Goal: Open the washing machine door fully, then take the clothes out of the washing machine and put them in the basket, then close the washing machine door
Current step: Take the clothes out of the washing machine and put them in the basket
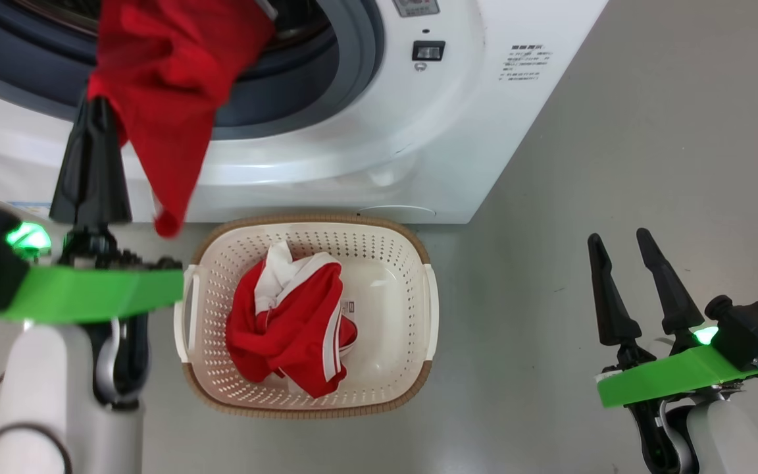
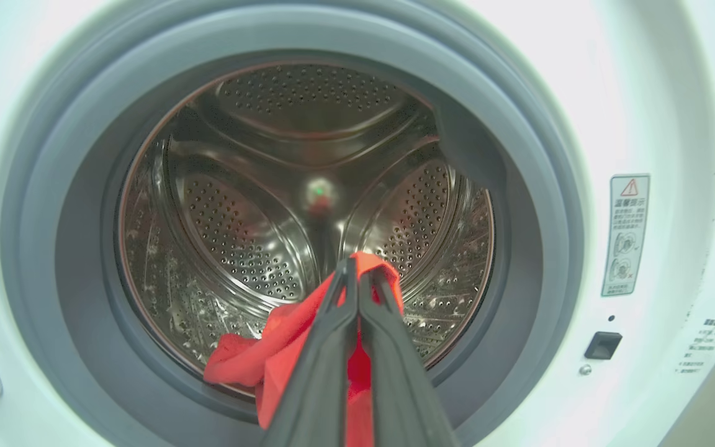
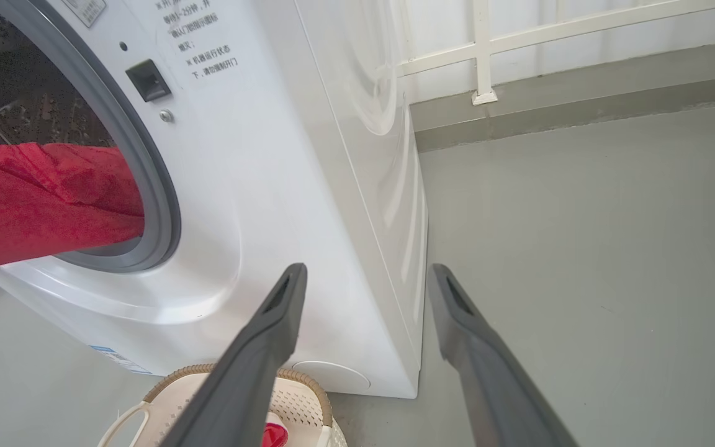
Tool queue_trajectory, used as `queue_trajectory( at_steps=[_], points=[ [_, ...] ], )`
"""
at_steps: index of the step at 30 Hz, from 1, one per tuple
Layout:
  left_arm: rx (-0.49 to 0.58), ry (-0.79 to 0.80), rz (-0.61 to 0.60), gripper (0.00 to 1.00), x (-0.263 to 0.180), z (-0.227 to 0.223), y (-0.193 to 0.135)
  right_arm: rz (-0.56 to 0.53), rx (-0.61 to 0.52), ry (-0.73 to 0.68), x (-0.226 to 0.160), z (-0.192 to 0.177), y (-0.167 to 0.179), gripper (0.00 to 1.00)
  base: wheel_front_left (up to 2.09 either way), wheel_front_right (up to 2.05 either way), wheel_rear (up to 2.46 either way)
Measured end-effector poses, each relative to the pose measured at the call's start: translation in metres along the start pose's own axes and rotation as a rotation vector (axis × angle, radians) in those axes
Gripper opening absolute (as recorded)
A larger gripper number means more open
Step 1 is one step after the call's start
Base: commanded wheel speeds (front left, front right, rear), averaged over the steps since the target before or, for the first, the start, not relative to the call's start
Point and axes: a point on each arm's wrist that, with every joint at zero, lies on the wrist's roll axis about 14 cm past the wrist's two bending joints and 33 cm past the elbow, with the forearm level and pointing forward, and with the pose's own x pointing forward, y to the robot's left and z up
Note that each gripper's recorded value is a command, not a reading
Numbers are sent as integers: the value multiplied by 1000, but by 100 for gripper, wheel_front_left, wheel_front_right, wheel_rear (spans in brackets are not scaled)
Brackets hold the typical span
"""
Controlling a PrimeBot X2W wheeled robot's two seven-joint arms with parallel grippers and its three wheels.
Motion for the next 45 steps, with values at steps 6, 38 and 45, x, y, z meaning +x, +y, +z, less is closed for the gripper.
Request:
queue_trajectory(
  at_steps=[6,38,45],
  points=[
    [-10,-75,-8,0,-15,27,-4,-9,-1,8,-7,-2,-2,100,0,0,0],
    [-45,460,-12,0,-83,-147,-11,-26,3,64,4,-26,-11,100,0,0,0],
    [-23,599,-24,13,-90,-193,-7,-29,5,77,14,-35,-15,100,0,0,0]
  ],
)
